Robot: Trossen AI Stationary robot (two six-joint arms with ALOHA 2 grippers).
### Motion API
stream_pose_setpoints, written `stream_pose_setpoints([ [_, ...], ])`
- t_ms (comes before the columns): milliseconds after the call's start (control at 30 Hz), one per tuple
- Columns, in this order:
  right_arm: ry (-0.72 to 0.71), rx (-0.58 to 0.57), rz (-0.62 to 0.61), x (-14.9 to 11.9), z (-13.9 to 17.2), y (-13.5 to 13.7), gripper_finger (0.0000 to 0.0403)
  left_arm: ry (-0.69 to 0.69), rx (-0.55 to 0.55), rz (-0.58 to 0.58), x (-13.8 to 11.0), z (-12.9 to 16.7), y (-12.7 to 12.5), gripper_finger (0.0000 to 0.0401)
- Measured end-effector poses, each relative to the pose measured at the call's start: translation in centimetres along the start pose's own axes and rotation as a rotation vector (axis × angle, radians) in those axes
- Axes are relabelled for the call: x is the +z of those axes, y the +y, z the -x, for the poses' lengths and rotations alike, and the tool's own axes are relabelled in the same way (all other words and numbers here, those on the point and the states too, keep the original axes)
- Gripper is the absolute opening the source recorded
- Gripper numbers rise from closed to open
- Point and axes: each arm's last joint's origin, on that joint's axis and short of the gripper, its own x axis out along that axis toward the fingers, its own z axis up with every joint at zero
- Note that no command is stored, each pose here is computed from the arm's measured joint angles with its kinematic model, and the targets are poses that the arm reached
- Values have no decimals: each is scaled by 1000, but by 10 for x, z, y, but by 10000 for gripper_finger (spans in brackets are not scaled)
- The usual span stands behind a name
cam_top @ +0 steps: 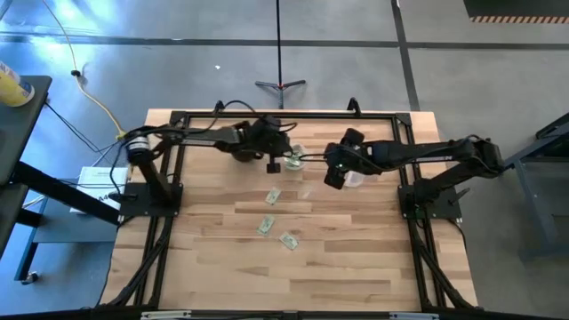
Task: Pick and place items into bin
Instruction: Put the light green stevia packet into the left transparent bin
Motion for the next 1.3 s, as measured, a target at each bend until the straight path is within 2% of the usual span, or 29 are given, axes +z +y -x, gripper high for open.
stream_pose_setpoints([
  [200, -33, -57, -69, -3, 16, -11, 249, 82, -40, 5, -2, -35, 1, 36],
  [367, -15, -79, -94, -8, 23, -16, 248, 222, -78, 9, -6, -34, -1, 81],
  [433, -11, -79, -93, -9, 23, -16, 248, 268, -95, 10, -13, -35, -3, 89],
  [500, -16, -78, -91, -8, 23, -16, 248, 258, -89, 10, -11, -36, -3, 88],
  [600, -42, -74, -88, -5, 23, -15, 248, 250, -79, 16, -8, -34, -2, 83],
  [667, -54, -70, -86, -4, 23, -15, 248, 265, -27, 23, -4, -32, -1, 83],
  [767, -64, -53, -92, -2, 23, -14, 248, 225, 5, 12, 16, -19, 3, 90],
  [900, -62, -51, -90, -2, 23, -14, 248, 176, 2, 23, 37, 0, 8, 106],
  [1033, -71, -47, -82, -1, 23, -14, 248, 221, -10, 44, 38, 11, 2, 123],
  [1167, -73, 15, -29, 1, 20, -10, 248, 335, -107, 120, 35, 31, -13, 138],
  [1300, -77, 77, 65, 5, 11, -3, 248, 373, -346, 173, 26, 35, -46, 147],
])
